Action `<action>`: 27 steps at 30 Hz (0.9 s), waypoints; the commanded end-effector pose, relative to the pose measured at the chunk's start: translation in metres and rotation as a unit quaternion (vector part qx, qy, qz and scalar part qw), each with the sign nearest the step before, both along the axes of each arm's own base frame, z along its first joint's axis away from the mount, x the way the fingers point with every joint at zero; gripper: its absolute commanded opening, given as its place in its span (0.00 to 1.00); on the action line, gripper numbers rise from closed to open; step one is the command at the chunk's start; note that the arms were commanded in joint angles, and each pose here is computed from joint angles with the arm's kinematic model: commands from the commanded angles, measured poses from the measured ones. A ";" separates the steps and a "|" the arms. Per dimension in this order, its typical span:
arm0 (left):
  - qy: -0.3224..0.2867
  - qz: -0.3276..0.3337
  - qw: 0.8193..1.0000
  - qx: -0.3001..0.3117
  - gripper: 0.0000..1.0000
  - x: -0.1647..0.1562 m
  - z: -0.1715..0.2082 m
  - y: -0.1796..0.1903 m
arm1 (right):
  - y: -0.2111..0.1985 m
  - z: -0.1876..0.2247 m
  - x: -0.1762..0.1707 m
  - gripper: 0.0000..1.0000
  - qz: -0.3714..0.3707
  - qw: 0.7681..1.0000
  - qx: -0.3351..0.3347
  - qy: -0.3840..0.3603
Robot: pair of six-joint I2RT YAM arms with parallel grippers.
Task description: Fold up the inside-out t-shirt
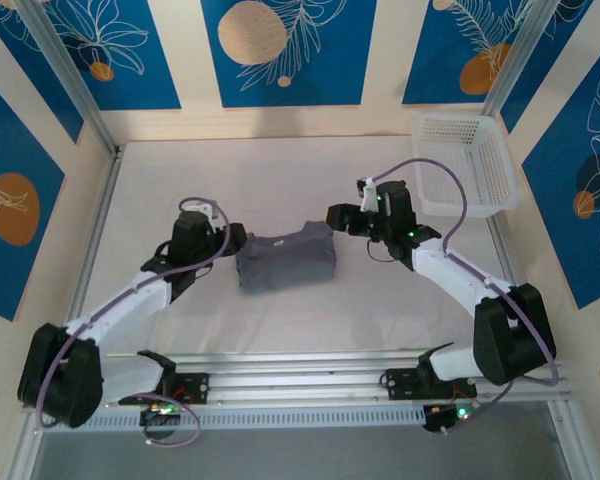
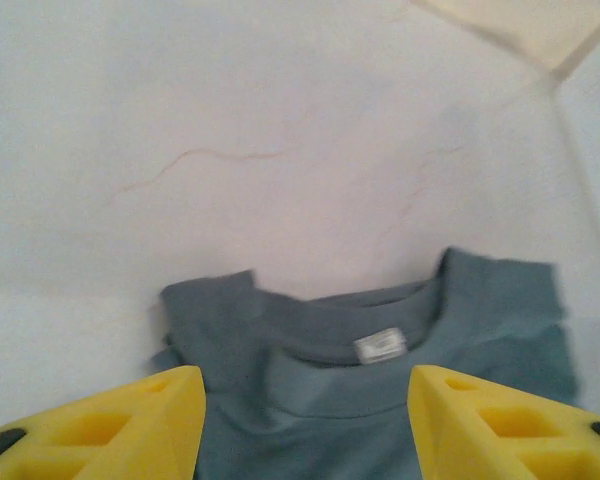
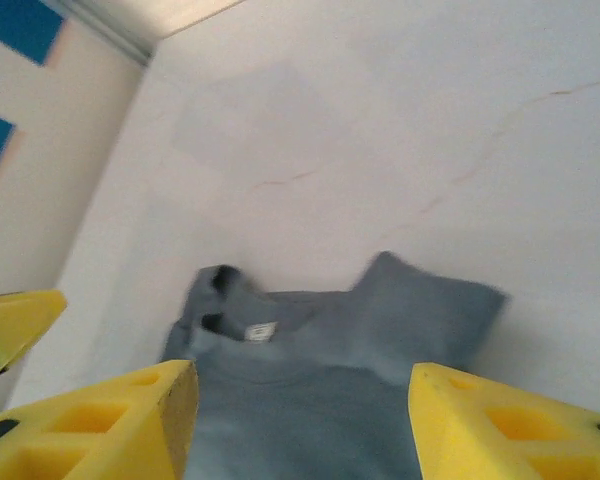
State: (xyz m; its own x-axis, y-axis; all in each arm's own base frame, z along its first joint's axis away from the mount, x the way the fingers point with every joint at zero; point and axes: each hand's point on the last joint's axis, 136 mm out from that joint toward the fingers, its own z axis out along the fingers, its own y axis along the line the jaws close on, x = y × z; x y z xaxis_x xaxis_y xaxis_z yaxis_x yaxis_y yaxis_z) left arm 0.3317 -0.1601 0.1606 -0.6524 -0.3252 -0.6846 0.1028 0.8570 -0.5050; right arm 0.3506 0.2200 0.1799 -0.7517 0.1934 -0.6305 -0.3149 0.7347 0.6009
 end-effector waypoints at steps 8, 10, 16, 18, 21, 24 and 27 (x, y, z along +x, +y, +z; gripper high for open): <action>0.104 -0.070 0.992 -0.017 0.56 -0.050 -0.062 -0.048 | 0.062 -0.129 -0.044 0.52 0.074 0.977 -0.023 0.197; 0.098 -0.085 0.992 -0.012 0.57 -0.054 -0.056 -0.052 | 0.070 -0.104 -0.046 0.53 0.090 0.980 -0.003 0.178; 0.078 -0.159 0.984 -0.007 0.58 -0.066 -0.032 -0.099 | 0.030 -0.002 -0.029 0.56 0.012 0.986 0.129 0.110; 0.081 -0.179 0.980 0.001 0.58 -0.067 -0.034 -0.121 | 0.002 0.014 -0.026 0.57 -0.046 0.990 0.111 0.071; 0.087 -0.200 0.976 0.003 0.58 -0.060 -0.049 -0.150 | -0.035 0.026 -0.031 0.59 -0.116 0.990 0.075 0.024; 0.105 -0.190 0.976 0.022 0.57 -0.045 -0.076 -0.158 | -0.057 0.026 -0.039 0.59 -0.150 0.985 0.088 0.022; 0.120 -0.171 0.976 0.058 0.56 -0.031 -0.099 -0.152 | -0.064 0.019 -0.050 0.59 -0.155 0.982 0.101 0.041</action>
